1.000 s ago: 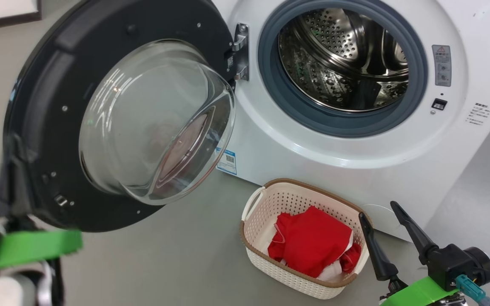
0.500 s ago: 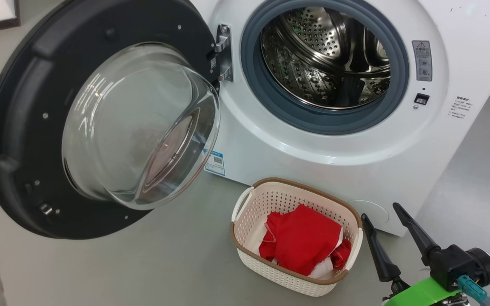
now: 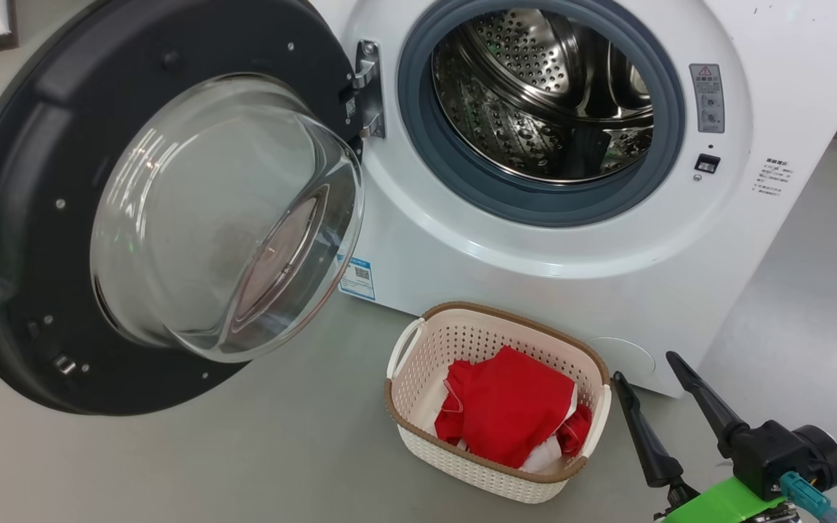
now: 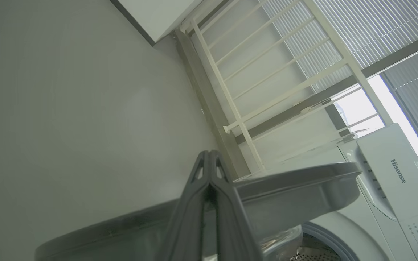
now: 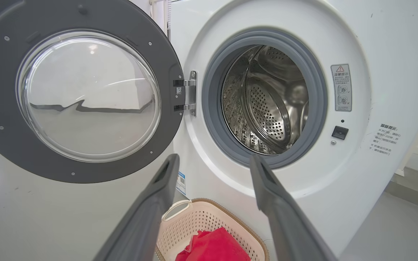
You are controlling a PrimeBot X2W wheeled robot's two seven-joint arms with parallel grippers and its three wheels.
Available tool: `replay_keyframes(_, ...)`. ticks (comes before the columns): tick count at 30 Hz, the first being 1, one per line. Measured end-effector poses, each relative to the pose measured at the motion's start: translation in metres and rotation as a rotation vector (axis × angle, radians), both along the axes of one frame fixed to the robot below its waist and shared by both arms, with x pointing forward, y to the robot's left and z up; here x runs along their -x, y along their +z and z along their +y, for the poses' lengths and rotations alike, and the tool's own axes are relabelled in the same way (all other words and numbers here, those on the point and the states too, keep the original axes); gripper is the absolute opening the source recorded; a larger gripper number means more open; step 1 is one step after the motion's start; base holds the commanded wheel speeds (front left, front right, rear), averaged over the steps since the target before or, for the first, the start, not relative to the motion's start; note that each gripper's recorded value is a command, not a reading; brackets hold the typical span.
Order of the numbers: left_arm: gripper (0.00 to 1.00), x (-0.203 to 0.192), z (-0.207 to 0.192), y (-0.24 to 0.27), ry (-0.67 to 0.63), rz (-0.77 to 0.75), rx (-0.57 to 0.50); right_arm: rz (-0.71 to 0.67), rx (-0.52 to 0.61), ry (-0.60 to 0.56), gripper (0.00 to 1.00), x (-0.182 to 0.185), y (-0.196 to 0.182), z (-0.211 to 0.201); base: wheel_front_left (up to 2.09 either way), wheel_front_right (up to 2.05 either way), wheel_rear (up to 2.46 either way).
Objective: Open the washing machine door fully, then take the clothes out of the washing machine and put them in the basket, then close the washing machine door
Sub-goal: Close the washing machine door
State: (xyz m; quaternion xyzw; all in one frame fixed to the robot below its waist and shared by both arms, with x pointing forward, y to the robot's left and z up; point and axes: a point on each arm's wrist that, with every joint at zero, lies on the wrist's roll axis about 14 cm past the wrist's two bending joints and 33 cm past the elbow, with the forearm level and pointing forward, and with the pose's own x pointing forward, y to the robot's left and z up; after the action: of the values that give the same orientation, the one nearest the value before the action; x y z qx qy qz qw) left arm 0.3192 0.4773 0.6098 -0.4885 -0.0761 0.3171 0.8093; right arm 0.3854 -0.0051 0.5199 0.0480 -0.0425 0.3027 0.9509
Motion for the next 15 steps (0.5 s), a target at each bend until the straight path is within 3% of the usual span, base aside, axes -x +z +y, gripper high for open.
replay_keyframes(15, 0.0, -0.015, -0.015, -0.02, -0.113, 0.003, 0.099, 0.007, 0.007, -0.022, 1.0, 0.0, -0.004, -0.009, 0.0, 0.0, 0.0)
